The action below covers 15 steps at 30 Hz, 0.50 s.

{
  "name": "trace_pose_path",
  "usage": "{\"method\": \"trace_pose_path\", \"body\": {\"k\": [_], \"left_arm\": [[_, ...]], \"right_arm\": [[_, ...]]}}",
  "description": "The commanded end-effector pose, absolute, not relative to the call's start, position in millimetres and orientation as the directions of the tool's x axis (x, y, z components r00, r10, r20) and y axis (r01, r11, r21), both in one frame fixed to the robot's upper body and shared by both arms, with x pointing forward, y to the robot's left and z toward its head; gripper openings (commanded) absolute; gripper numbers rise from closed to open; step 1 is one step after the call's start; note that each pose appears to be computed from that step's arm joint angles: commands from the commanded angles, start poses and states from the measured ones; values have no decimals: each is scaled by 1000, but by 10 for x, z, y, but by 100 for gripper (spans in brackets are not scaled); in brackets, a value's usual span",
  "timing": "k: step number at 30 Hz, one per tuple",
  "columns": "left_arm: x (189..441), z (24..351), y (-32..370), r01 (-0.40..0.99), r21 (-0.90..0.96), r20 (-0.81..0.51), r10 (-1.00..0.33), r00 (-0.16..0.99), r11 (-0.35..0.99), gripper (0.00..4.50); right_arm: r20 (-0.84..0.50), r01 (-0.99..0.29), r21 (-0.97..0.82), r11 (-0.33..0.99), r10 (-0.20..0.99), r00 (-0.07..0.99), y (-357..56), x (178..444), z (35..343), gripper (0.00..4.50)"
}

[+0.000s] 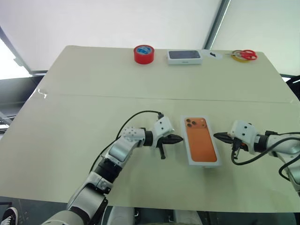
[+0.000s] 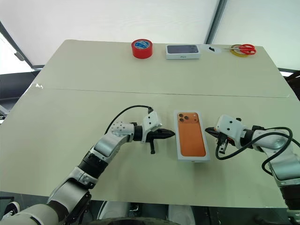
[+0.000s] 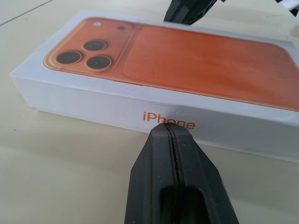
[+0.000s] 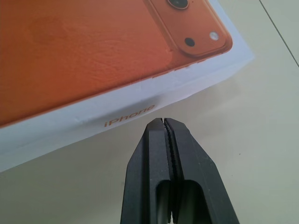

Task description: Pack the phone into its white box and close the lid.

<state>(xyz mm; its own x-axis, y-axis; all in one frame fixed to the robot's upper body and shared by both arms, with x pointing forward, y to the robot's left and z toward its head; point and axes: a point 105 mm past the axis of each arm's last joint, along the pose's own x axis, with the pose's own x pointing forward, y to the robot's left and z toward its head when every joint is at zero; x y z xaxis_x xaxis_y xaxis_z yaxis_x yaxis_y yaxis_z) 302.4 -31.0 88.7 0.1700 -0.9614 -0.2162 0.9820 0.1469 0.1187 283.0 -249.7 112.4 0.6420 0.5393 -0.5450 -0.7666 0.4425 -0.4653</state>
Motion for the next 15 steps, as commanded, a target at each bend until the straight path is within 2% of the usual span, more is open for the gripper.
{"method": "trace_pose_path", "body": {"k": [1,7,12,15], "left_arm": [[3007,999,-364,972,193,-170,-971,169,136,0],[3063,1061,-262,970,148,-117,-971,208,190,0],[3262,1340,-358,952,146,-24,-962,274,267,0],[3297,1356,-521,955,163,-37,-966,256,247,0]], "right_arm": [[-552,-765,-510,393,532,642,-2504,2837,1181,3],[-475,-742,-497,451,574,667,-2478,2882,1341,3],[-333,-742,-389,546,668,666,-2357,2904,1563,3],[-361,-766,-380,519,679,640,-2305,2865,1478,3]]}}
